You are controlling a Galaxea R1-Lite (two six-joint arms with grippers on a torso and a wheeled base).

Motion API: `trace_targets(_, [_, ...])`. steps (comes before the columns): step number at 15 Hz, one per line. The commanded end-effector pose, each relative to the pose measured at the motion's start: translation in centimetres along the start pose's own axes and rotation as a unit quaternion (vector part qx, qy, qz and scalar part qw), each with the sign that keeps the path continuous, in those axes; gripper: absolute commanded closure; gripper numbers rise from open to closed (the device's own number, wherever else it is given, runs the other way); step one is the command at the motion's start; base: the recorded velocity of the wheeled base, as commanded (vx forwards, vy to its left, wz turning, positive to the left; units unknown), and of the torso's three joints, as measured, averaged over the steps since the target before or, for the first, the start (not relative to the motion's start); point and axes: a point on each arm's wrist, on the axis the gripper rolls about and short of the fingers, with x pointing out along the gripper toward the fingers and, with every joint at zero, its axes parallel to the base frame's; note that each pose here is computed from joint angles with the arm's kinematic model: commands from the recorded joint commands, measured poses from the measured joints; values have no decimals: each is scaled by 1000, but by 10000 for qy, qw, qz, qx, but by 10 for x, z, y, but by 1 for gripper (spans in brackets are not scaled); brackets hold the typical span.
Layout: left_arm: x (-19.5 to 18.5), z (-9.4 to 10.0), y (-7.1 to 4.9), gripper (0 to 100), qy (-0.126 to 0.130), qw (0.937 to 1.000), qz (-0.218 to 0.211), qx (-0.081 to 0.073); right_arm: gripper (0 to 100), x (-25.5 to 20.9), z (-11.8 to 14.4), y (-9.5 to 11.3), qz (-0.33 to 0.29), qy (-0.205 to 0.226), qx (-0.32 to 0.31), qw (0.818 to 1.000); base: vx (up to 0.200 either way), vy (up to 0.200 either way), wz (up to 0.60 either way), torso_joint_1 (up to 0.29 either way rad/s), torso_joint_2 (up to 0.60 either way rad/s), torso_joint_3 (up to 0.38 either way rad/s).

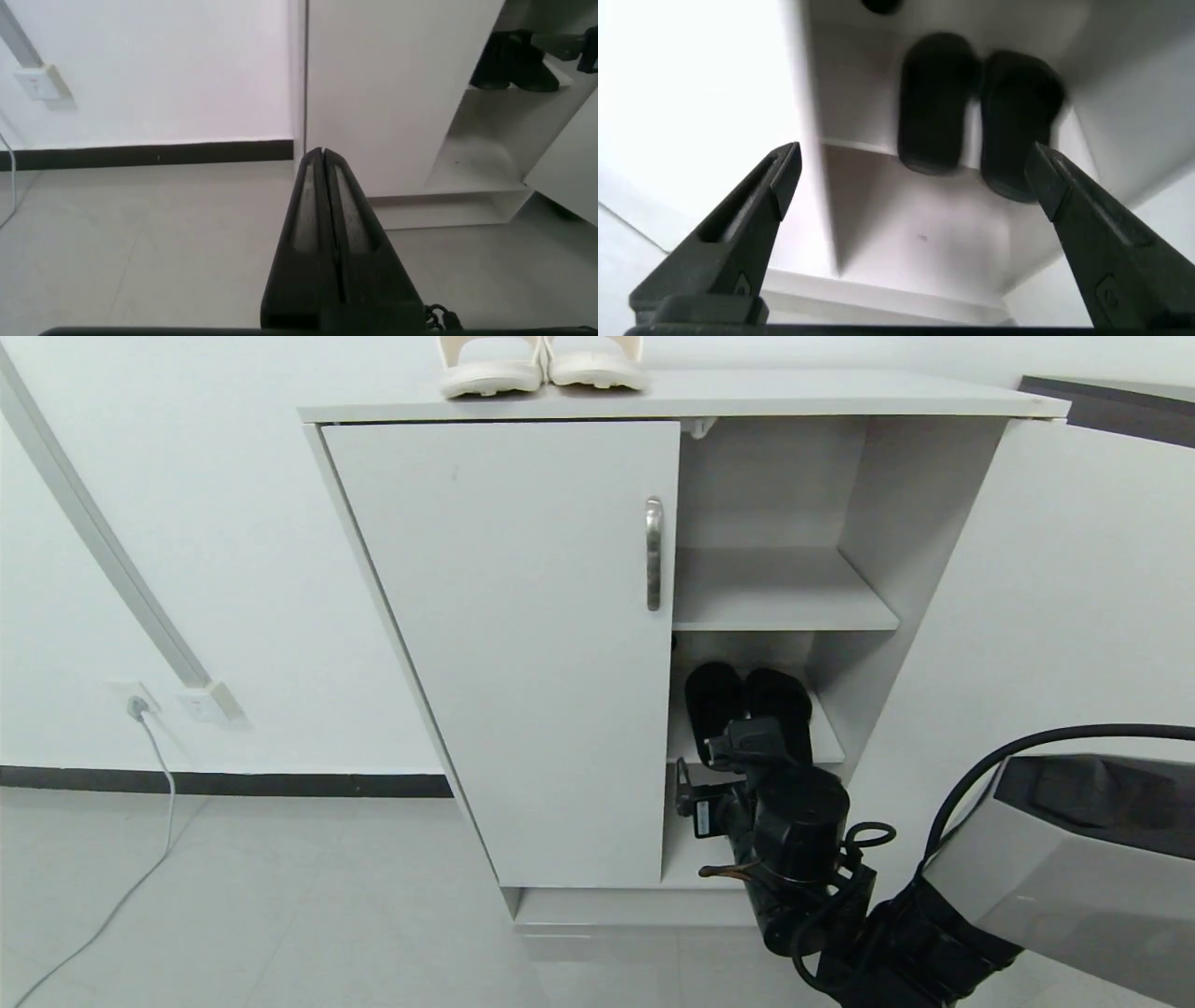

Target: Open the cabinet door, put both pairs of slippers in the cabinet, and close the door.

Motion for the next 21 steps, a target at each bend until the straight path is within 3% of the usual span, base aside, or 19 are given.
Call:
trace_targets(1, [0, 0, 0, 100, -4, 10000, 1, 3, 0, 0, -1, 0, 0, 13, -15, 10000, 0, 200, 0, -2, -2, 2])
trace_targets(10, [0, 0, 0, 100, -4, 10000, 1, -5, 0, 0, -2, 0, 70, 33, -43, 10000, 0, 200, 0, 1, 2, 3])
trace_targets(21, [0, 0, 0, 100, -4, 10000, 24, -35, 0, 2, -5, -2, 130, 5, -122, 9998, 0, 0, 0, 0, 0, 0])
